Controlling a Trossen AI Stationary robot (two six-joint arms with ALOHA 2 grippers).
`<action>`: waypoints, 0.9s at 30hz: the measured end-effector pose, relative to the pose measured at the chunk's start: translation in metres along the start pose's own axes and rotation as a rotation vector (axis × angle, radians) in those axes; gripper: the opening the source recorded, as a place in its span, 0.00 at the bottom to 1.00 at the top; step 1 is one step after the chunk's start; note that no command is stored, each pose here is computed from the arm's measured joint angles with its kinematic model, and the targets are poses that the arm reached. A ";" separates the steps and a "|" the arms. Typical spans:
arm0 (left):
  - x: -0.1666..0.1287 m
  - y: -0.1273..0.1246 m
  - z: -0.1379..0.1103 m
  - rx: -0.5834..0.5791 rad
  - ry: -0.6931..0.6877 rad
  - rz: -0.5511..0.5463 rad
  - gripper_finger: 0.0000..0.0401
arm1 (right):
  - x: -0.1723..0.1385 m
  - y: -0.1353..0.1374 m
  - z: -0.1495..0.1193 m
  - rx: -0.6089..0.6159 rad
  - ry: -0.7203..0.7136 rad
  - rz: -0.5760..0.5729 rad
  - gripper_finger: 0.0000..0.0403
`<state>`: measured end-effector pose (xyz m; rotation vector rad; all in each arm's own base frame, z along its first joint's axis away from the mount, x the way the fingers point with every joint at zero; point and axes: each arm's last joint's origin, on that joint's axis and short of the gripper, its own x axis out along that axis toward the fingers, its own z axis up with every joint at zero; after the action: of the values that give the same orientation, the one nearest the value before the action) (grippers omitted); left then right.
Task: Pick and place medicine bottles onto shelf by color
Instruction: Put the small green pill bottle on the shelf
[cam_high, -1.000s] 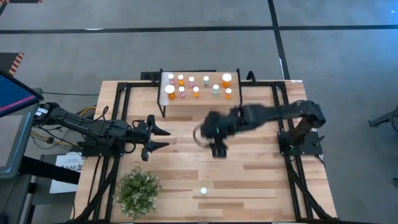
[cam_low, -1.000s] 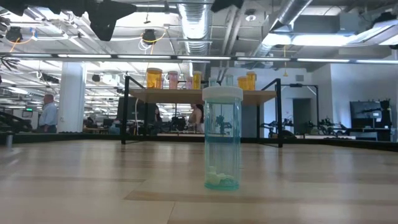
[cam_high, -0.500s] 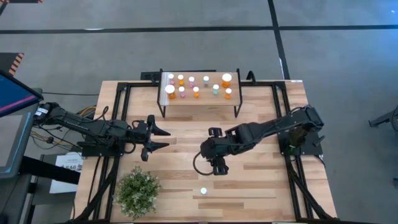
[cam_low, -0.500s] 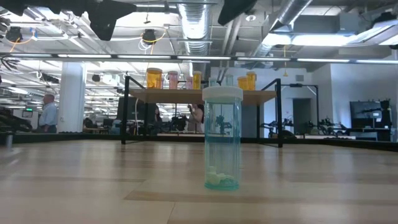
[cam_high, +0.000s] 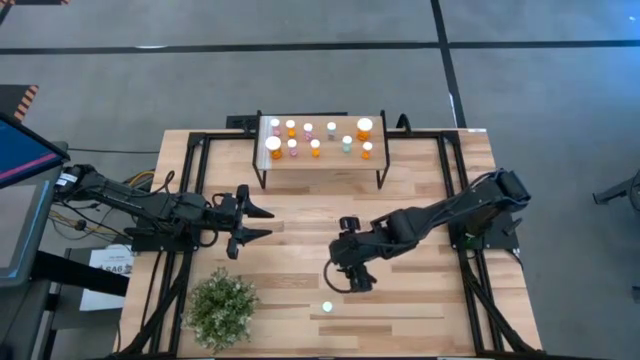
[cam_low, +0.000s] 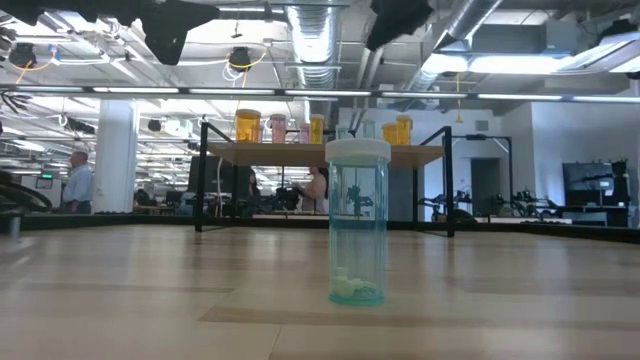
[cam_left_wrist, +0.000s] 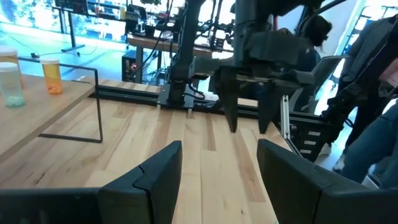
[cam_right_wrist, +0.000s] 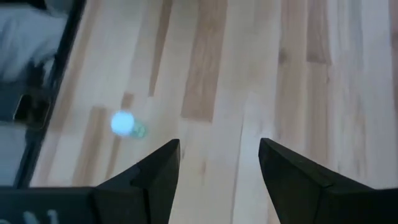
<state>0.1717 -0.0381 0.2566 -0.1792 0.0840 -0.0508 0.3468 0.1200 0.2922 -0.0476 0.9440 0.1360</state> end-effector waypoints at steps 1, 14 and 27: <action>0.000 0.000 0.000 0.000 0.000 0.000 0.49 | 0.001 0.000 -0.003 0.002 0.000 0.001 0.60; 0.000 0.000 0.000 0.016 -0.002 0.007 0.49 | -0.007 0.009 -0.017 0.008 -0.113 0.063 0.60; 0.001 0.000 -0.002 -0.010 0.009 0.008 0.49 | 0.027 0.046 -0.019 -0.075 -0.131 0.144 0.60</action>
<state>0.1729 -0.0383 0.2550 -0.1882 0.0934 -0.0435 0.3408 0.1662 0.2604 -0.0391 0.8112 0.3042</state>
